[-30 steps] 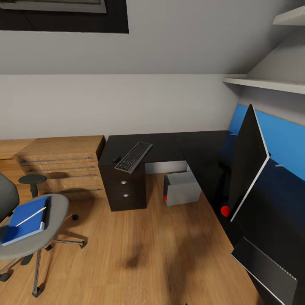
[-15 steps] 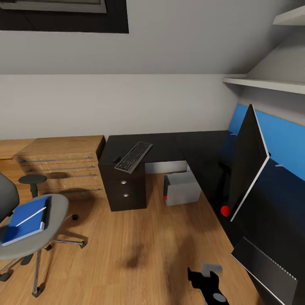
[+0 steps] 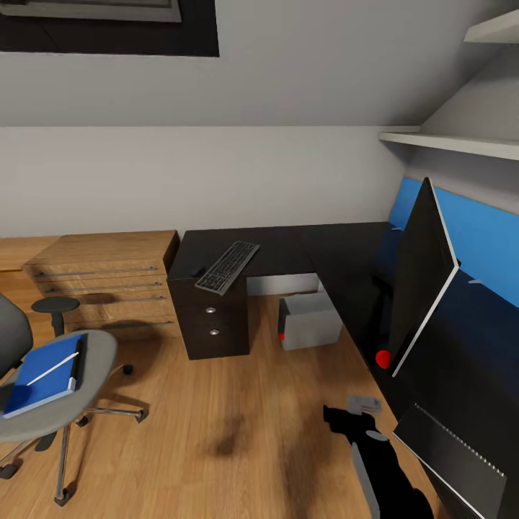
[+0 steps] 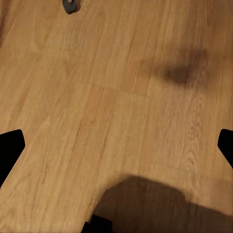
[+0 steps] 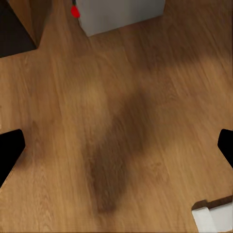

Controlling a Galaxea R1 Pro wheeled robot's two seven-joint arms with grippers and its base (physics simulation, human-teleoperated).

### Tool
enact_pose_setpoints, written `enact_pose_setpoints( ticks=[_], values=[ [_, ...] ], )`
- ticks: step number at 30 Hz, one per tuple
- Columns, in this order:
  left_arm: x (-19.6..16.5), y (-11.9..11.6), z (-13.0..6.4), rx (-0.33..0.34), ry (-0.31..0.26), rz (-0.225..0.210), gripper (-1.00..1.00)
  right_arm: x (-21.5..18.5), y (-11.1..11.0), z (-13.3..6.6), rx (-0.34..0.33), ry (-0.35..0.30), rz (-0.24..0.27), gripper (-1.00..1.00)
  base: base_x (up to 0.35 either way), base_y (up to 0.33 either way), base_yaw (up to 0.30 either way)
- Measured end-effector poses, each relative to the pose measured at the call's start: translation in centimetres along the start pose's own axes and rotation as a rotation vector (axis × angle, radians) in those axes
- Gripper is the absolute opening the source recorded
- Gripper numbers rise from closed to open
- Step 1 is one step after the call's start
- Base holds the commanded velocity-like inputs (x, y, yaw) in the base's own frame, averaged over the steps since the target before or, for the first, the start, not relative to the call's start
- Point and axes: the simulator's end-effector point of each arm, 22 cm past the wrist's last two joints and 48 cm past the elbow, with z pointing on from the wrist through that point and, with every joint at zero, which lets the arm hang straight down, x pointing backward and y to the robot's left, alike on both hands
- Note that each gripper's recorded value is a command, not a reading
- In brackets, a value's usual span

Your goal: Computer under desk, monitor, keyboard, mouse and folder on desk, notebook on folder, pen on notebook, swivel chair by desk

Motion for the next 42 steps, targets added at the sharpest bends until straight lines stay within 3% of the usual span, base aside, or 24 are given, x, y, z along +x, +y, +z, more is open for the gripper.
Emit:
enact_pose_setpoints(
  ticks=[16,29,42],
  values=[
    [0.0,0.1,0.0,-0.003,0.000,0.000,1.00,-10.6,-1.5,-5.3,0.016,-0.124,0.043,1.00,0.000,0.000,0.000],
    [0.0,0.0,0.0,-0.002,0.000,-0.001,1.00,-10.6,-2.7,-6.3,0.038,-0.099,0.038,1.00,0.000,0.000,0.000],
    [-0.1,0.3,0.0,-0.007,-0.002,0.000,1.00,-9.4,-10.3,-6.2,0.158,-0.070,0.085,1.00,-0.117,-0.123,0.000]
  ],
)
